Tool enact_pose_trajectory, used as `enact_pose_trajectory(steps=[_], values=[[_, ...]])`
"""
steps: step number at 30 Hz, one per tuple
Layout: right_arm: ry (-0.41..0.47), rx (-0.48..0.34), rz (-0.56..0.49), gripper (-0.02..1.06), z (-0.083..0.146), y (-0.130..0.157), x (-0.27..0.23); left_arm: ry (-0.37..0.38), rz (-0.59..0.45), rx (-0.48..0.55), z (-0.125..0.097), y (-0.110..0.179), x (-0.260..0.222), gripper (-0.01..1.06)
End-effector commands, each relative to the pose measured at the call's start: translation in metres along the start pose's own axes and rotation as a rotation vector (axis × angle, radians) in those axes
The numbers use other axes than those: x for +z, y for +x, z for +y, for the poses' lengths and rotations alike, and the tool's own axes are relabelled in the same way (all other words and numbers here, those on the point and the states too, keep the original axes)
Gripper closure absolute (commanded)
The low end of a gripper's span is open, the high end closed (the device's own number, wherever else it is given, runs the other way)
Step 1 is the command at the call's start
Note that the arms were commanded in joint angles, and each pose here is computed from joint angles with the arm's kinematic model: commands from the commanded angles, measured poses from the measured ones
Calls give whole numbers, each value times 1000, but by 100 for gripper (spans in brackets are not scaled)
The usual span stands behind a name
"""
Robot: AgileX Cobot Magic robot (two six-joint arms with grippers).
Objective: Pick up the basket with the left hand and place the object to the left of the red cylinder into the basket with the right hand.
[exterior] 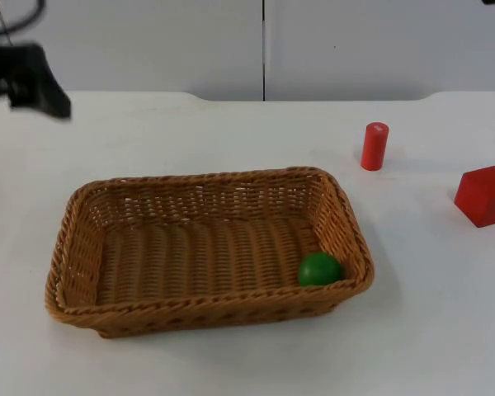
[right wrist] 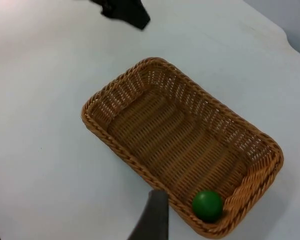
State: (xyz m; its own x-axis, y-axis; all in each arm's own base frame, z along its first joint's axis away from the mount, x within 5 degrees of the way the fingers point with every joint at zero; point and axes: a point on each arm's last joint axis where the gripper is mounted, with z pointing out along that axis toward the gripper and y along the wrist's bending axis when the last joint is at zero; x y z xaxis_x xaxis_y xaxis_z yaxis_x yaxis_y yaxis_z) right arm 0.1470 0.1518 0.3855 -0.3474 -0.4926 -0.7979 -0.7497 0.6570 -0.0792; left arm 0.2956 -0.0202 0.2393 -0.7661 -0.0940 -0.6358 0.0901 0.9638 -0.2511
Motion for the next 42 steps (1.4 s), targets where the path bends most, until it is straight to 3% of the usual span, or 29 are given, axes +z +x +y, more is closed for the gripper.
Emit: enact_pose_trajectory(steps=[1, 2, 6, 19, 22, 28, 35, 38, 42], values=[[4, -7, -25, 29, 0, -2, -2, -4, -58, 54, -5, -6, -24, 0], [4, 3, -33, 29, 0, -2, -2, 3, -128, 70, -12, -11, -46, 0], [4, 9, -51, 29, 0, -4, -2, 22, -211, 95, -22, -12, -78, 0], [11, 15, -138, 29, 0, -3, -23, 114, -314, 170, -49, 9, -156, 0], [15, 22, -220, 29, 1, 14, -49, 139, -347, 221, -58, 25, -185, 0], [18, 23, -261, 29, 4, 47, -72, 145, -374, 222, -60, 52, -200, 0], [27, 24, -372, 29, 8, 97, -105, 107, -414, 175, -55, 101, -214, 0], [28, 25, -386, 29, 9, 112, -115, 53, -416, 187, -52, 114, -224, 0], [28, 25, -324, 29, 11, 139, -129, -76, -465, 162, -43, 141, -245, 0]])
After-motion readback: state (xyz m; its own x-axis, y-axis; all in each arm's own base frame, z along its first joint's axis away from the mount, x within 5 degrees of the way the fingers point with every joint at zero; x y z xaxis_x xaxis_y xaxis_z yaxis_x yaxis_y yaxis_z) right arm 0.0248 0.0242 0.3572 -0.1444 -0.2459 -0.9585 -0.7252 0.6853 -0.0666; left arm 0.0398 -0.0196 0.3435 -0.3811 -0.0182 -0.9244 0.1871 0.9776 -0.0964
